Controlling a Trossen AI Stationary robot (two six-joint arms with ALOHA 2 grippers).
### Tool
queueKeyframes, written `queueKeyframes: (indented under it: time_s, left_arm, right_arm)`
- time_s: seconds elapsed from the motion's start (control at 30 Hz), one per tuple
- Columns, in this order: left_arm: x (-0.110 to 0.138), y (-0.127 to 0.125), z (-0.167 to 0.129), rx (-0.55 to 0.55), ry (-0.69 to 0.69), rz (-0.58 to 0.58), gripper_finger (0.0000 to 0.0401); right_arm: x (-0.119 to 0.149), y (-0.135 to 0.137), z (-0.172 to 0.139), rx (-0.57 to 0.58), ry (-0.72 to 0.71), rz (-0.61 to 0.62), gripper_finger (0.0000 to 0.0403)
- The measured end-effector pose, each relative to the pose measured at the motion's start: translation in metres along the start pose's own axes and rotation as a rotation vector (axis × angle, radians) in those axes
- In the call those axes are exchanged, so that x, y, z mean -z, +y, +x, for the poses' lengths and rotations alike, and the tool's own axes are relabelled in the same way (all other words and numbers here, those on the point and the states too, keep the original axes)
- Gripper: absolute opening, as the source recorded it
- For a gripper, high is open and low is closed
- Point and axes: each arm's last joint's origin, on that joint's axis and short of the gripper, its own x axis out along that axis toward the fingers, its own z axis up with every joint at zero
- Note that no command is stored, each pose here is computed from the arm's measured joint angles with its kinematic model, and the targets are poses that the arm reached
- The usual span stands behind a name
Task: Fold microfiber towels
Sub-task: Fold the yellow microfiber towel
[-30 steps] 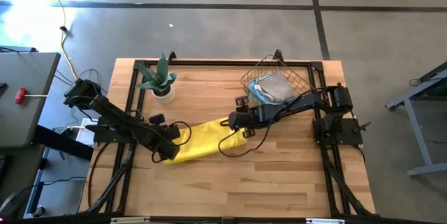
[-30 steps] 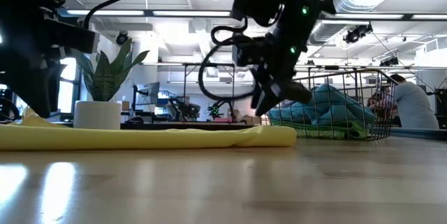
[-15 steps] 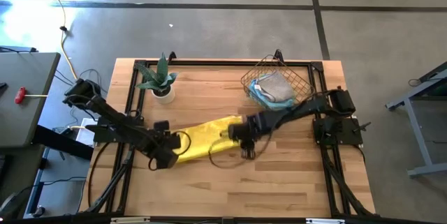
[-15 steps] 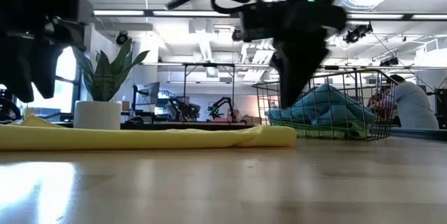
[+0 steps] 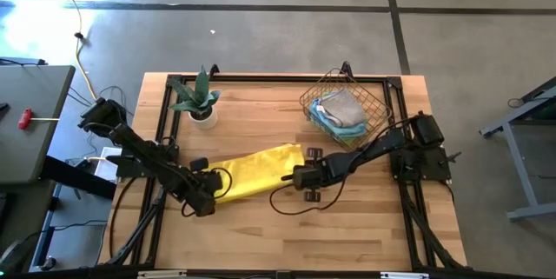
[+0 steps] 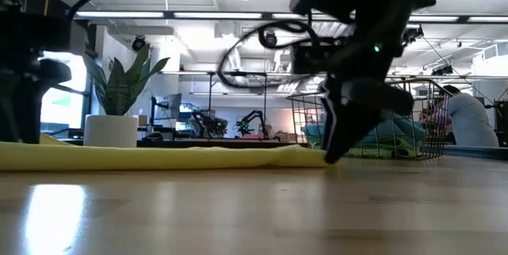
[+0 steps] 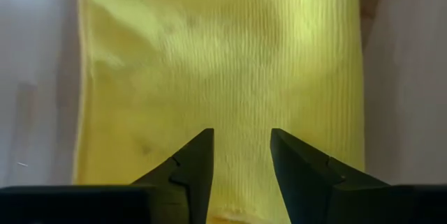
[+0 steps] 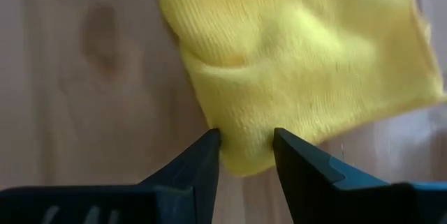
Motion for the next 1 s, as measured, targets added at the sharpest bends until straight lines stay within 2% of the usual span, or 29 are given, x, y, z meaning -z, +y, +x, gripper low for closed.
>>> queueKeyframes:
  time_s: [0.27, 0.53, 0.73, 0.8, 0.9, 1.0]
  left_arm:
    - [0.012, 0.006, 0.01, 0.005, 0.066, -0.01, 0.0128]
    - [0.013, 0.006, 0.008, 0.029, 0.127, -0.005, 0.0128]
    - [-0.002, -0.003, -0.008, 0.06, 0.089, 0.074, 0.0128]
    - [-0.006, -0.004, -0.011, 0.044, 0.062, 0.093, 0.0128]
    - [-0.002, 0.0, -0.011, -0.009, 0.085, 0.109, 0.0128]
    - [0.001, 0.003, -0.012, -0.046, 0.107, 0.12, 0.0129]
  right_arm:
    - [0.017, -0.009, 0.012, 0.014, 0.047, -0.003, 0.013]
    - [0.007, -0.011, 0.0, 0.03, 0.132, -0.099, 0.013]
    - [-0.014, -0.016, -0.031, 0.066, 0.203, 0.021, 0.013]
    - [-0.018, -0.016, -0.035, 0.08, 0.172, 0.049, 0.013]
    - [-0.01, -0.022, -0.032, 0.11, 0.193, 0.087, 0.013]
    - [0.006, -0.037, -0.03, 0.117, 0.261, 0.193, 0.013]
